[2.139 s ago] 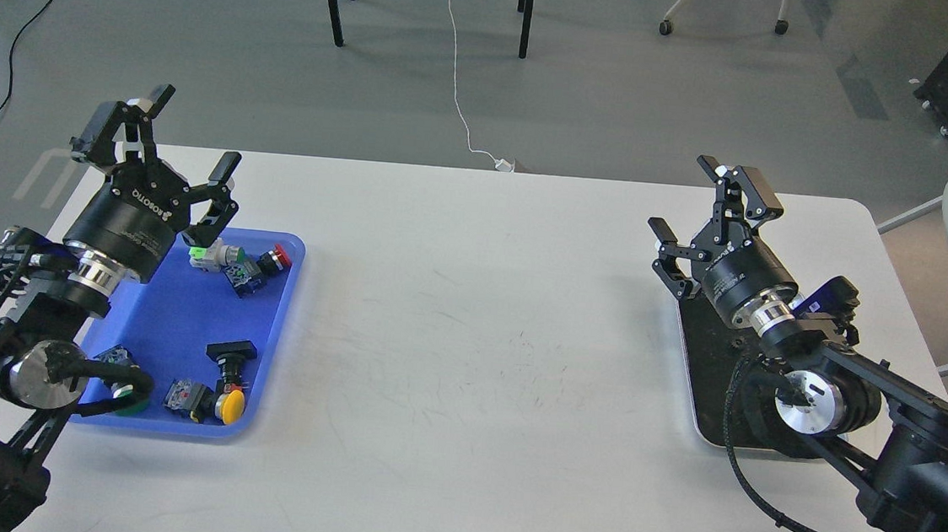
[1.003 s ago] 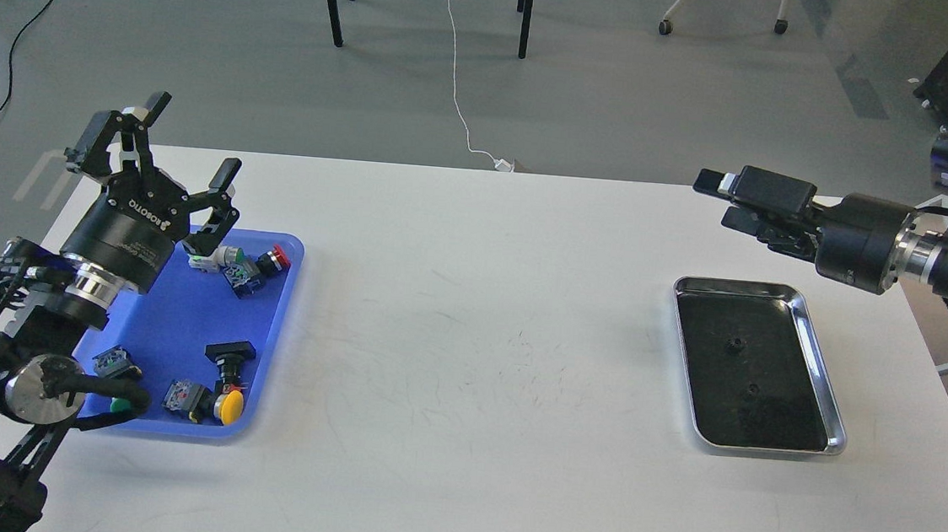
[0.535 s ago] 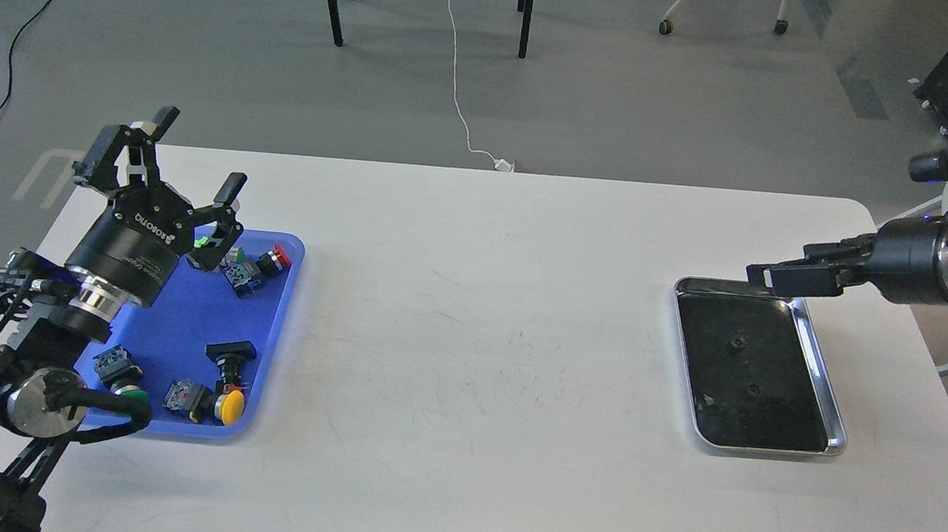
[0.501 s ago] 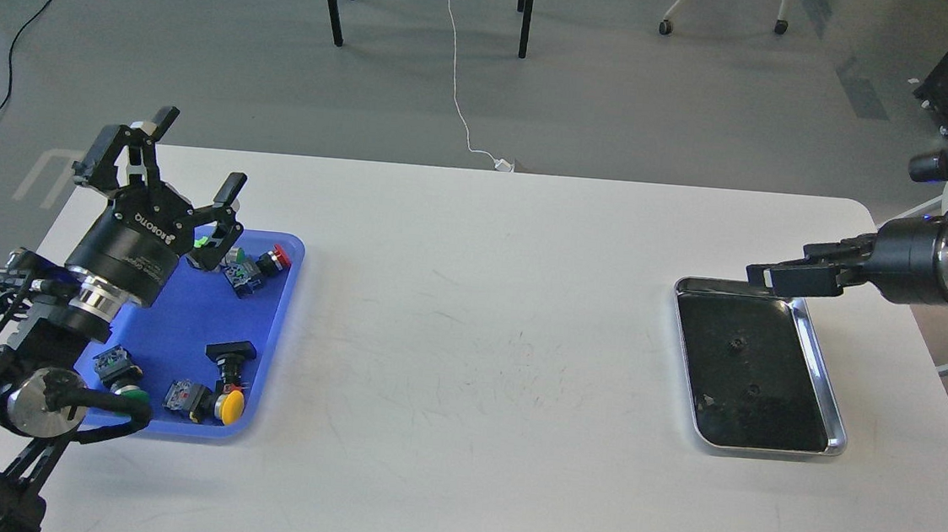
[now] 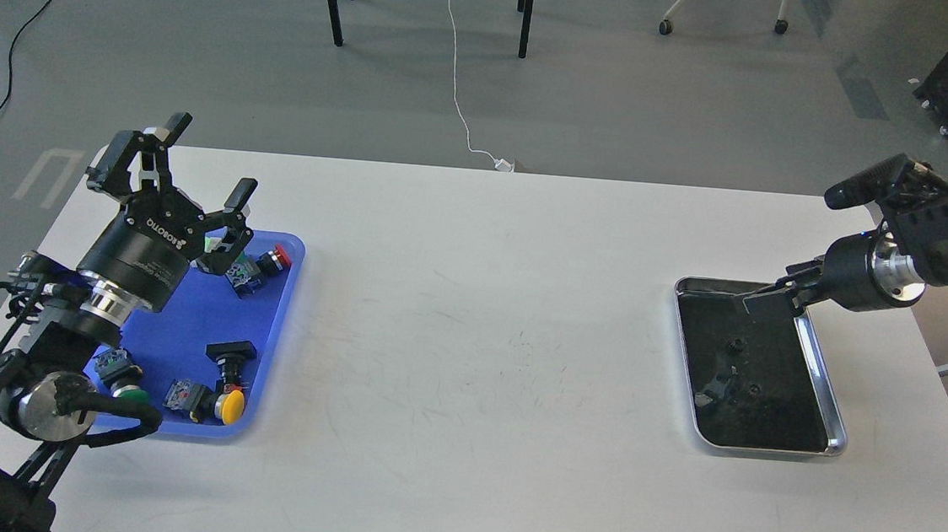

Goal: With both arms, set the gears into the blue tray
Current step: 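Lower the right gripper into the metal tray and grasp a small black part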

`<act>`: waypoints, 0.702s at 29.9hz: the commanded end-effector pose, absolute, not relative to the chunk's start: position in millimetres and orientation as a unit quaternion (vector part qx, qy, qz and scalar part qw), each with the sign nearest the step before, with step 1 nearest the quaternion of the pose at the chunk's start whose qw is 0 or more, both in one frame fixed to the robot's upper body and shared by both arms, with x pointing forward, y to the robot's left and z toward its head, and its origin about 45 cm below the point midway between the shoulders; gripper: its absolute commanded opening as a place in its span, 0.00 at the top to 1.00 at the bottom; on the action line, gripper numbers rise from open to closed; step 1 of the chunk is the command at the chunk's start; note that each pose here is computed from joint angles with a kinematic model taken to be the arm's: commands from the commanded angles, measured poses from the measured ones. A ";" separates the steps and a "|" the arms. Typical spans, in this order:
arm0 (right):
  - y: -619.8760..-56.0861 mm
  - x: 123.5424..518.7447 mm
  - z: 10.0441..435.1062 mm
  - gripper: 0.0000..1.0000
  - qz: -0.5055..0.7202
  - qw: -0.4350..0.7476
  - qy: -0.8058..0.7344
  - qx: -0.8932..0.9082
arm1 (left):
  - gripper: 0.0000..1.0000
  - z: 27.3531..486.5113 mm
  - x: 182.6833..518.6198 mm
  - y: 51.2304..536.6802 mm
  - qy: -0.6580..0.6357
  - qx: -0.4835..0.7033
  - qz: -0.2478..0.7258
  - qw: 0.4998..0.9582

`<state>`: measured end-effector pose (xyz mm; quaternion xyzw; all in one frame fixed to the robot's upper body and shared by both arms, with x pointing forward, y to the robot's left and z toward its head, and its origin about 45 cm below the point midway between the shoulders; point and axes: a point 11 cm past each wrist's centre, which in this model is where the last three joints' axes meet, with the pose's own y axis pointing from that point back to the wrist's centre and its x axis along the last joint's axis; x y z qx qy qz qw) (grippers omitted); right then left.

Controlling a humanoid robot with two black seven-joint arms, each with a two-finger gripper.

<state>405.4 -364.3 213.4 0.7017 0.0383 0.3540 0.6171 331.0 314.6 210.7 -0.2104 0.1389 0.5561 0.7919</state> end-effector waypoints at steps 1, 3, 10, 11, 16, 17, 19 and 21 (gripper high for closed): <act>-369.1 399.8 197.9 0.17 0.341 0.630 0.058 0.695 | 0.02 211.4 330.5 313.7 0.139 -0.212 0.555 0.792; -370.1 395.4 191.0 0.21 0.335 0.630 0.059 0.698 | 0.02 211.2 330.5 313.3 0.139 -0.212 0.555 0.792; -373.2 391.1 170.8 0.25 0.342 0.627 0.057 0.698 | 0.02 209.9 329.7 312.8 0.141 -0.213 0.555 0.791; -371.8 392.7 170.3 0.25 0.346 0.625 0.054 0.697 | 0.02 209.9 329.7 312.8 0.141 -0.213 0.555 0.791; -372.5 395.8 171.5 0.28 0.350 0.626 0.050 0.695 | 0.02 210.2 329.7 313.6 0.140 -0.211 0.556 0.792; -374.7 396.9 171.7 0.28 0.350 0.629 0.048 0.692 | 0.02 209.7 329.7 313.8 0.140 -0.210 0.556 0.792; -377.8 395.1 167.5 0.28 0.347 0.632 0.047 0.692 | 0.02 209.7 329.7 313.9 0.141 -0.211 0.556 0.791; -376.0 392.1 160.2 0.31 0.344 0.630 0.051 0.694 | 0.02 209.1 329.3 313.5 0.141 -0.211 0.556 0.791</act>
